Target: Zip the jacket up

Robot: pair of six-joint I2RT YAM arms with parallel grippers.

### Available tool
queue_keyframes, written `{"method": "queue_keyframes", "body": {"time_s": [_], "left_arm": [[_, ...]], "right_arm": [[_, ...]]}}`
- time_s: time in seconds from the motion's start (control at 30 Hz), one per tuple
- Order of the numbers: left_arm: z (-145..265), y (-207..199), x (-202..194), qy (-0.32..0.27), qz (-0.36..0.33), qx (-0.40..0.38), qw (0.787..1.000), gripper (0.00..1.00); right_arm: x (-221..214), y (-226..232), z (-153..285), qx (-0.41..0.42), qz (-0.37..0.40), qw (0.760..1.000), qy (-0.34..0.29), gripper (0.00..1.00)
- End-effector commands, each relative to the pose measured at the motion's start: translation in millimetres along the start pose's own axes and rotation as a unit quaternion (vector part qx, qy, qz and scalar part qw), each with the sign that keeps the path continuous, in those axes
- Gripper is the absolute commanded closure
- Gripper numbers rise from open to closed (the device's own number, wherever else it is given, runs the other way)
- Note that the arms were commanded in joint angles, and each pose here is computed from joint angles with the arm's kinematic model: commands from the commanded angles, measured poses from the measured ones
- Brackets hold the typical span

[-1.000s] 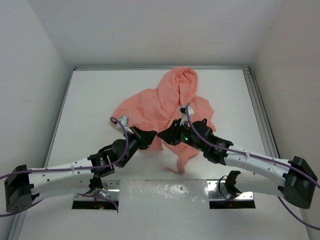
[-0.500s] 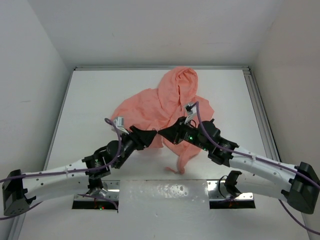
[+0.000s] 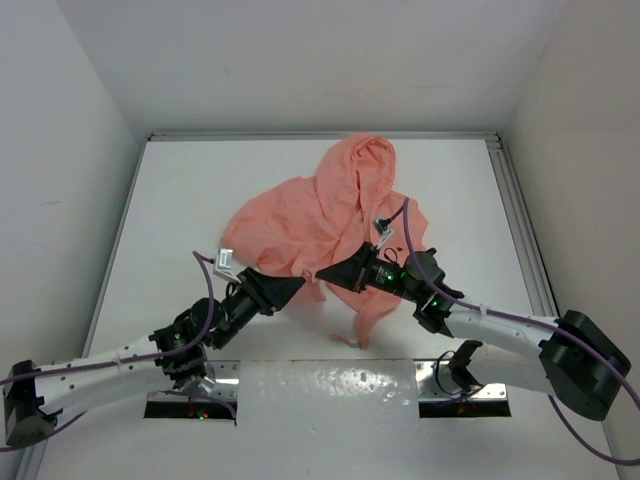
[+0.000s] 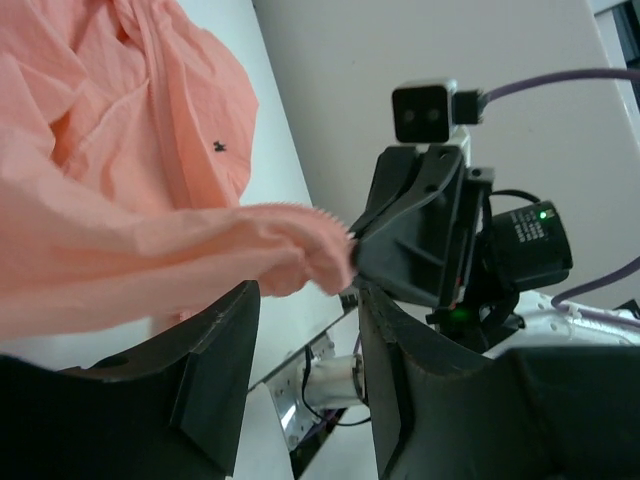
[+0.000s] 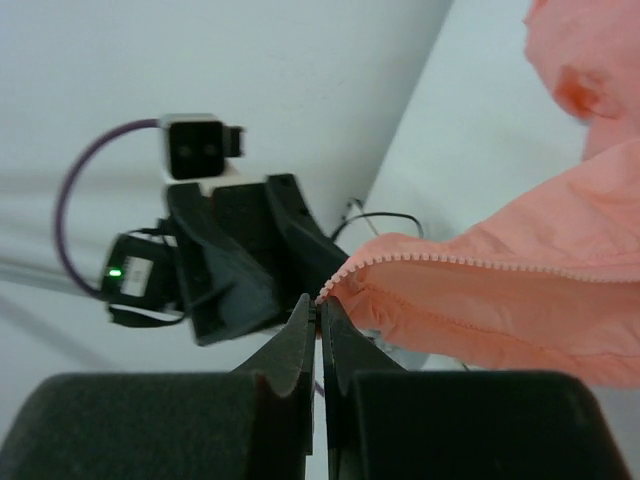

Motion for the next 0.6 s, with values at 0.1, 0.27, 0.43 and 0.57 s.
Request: {"method": "queue_keyframes", "body": {"time_s": [0.1,0.27,0.43,0.57], "left_arm": [[-2.1,-18.1,2.9,-0.005,0.028,-0.061,0.998,0.6],[-7.4,-24.5,4.5,-0.01,0.021,-0.074,0.997,0.6],[-11.0,-27.0,4.4,-0.017,0.026,-0.081,0.996,0.62],[-10.8,-27.2,7.2,-0.032,0.028,-0.087,0.995,0.65]], "right_arm": [[2.6,37.6,2.7,0.111,-0.015,0.994,0.0,1.0],[0.5,34.7,4.4,0.112,-0.021,0.994,0.007,1.0],[0.5,33.8,5.7,0.11,-0.017,0.994,0.005,1.0],[-0.3,30.5,6.1,0.103,-0.018,0.995,0.004,1.0]]}}
Point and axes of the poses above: each gripper's point midway between its finger pads, its own z axis back along the fingers, its own y axis along the line the jaws close on, x = y × z, the point moved 9 cm from there along z, back along the fingers, and after that the axes turned 15 degrees about -z, right-handed, at the moved point
